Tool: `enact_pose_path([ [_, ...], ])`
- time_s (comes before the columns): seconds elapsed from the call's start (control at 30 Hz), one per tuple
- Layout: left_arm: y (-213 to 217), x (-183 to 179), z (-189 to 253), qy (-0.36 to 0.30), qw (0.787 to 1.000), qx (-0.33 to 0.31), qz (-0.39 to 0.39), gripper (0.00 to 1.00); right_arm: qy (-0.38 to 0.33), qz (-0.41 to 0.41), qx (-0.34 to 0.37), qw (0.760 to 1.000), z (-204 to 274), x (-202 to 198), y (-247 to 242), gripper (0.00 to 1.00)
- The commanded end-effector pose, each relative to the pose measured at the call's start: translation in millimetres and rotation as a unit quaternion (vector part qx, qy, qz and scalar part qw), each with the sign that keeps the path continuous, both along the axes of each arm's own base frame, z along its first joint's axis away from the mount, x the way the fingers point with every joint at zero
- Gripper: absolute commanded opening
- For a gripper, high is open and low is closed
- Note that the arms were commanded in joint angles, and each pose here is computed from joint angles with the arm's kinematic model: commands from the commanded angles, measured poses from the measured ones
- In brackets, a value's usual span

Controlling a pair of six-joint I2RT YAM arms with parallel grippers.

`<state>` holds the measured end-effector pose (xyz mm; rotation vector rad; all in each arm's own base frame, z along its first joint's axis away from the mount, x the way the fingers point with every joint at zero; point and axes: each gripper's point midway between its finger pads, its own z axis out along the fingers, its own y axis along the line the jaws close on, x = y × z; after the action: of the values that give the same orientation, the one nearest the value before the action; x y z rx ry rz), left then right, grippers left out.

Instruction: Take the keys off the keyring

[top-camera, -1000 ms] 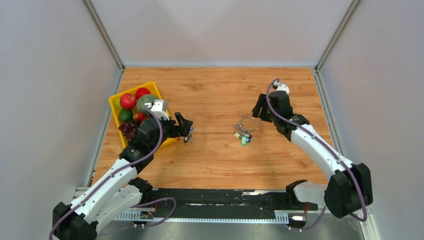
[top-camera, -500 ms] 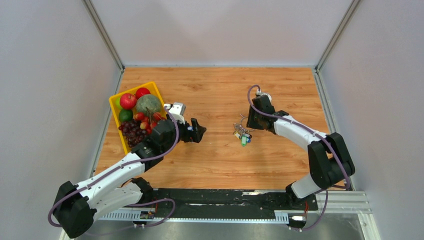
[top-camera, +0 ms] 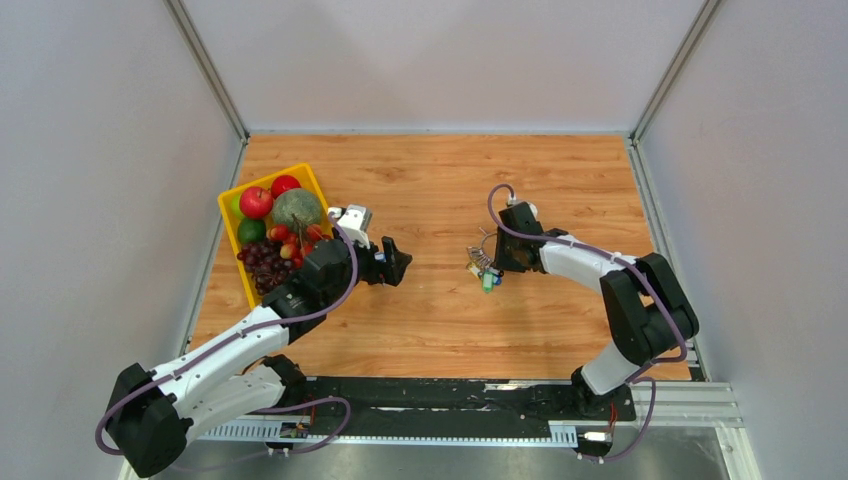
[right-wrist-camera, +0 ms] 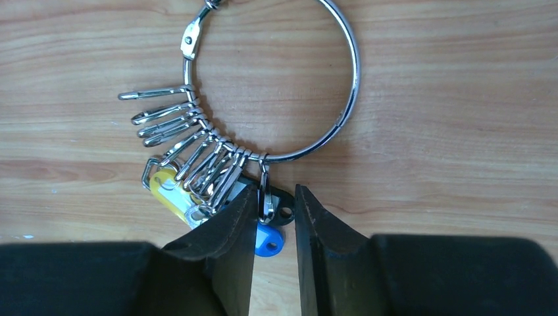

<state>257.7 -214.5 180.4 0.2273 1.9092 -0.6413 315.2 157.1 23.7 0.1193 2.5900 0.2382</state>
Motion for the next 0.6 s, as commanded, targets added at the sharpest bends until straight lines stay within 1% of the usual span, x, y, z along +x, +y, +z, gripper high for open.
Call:
enact_pose_path([
  [0.0,-3,2,16,-0.029,0.999,-0.011,-0.008,1.0,0.001,0.005,0.019,1.0,-10,4,13,0.2],
  [0.07,-4,1,15,-0.028,1.0,-0.01,-0.009,1.0,0.001,0.008,0.021,1.0,-10,5,15,0.03],
  [0.1,-4,1,14,-0.028,1.0,-0.009,-0.01,1.0,-0.006,0.008,0.024,1.0,-5,6,15,0.0],
  [0.17,-5,1,12,-0.026,1.0,-0.007,-0.014,1.0,-0.042,0.012,0.036,0.998,19,10,19,0.0],
  [0.3,-10,1,9,-0.031,0.999,-0.015,-0.025,1.0,-0.11,0.045,0.084,0.989,75,12,33,0.0],
  [0.4,-18,0,14,-0.044,0.998,-0.038,-0.039,1.0,-0.153,0.074,0.118,0.978,114,9,43,0.0],
  [0.57,-29,-3,16,-0.052,0.995,-0.054,-0.069,1.0,-0.22,0.12,0.151,0.956,173,3,51,0.0],
])
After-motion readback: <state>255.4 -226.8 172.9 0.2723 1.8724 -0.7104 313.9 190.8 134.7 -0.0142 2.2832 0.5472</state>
